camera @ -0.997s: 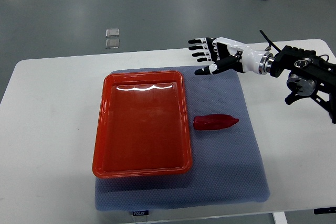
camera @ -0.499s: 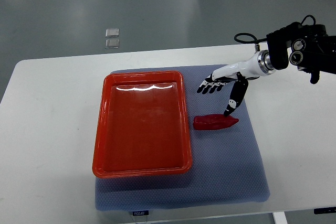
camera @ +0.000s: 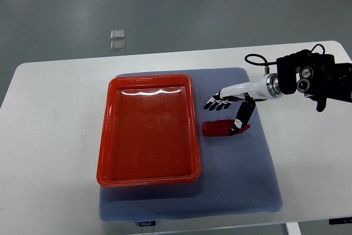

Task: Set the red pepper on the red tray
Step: 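Move the right hand over the red pepper and lower it, then close the right hand's fingers around the red pepper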

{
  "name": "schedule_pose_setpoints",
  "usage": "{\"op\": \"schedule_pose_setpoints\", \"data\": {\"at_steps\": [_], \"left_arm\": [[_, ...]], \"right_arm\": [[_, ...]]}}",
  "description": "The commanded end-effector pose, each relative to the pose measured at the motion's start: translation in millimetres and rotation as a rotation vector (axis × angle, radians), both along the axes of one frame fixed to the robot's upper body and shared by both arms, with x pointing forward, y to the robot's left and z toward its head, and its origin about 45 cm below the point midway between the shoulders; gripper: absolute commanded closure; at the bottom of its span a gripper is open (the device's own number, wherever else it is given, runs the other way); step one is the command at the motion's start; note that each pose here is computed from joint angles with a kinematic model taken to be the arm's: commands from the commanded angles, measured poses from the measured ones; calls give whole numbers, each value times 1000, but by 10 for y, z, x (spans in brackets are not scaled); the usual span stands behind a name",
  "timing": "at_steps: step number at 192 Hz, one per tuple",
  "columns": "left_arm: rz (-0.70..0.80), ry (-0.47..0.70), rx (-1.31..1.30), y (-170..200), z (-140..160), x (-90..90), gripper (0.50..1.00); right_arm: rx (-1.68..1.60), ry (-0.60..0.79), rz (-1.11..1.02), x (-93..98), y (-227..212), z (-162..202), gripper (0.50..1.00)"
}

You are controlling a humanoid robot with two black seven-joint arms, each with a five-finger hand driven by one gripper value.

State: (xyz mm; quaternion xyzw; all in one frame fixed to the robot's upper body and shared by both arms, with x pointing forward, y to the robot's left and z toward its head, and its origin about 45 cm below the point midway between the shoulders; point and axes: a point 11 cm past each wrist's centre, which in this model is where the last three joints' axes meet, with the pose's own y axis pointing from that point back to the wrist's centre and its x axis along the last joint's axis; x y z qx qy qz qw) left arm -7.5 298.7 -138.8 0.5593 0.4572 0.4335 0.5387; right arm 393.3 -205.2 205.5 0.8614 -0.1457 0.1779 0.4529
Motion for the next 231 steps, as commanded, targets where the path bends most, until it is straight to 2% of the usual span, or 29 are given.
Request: {"op": "schedule_pose_setpoints", "data": {"at_steps": [1, 137, 167, 180, 231], "left_arm": [[-1, 0, 0, 0, 0, -2, 500], [1, 0, 1, 2, 0, 0, 500], [1, 0, 1, 2, 0, 0, 500], [2, -1, 1, 1, 0, 1, 500], [2, 0, 0, 0, 0, 1, 500]], "right_arm": [[13, -18, -29, -3, -24, -56, 589], [36, -40, -75, -126, -75, -317, 609], [23, -41, -69, -157, -101, -370, 638], [19, -40, -66, -171, -107, -392, 666], [18, -51, -67, -171, -107, -401, 707]]}}
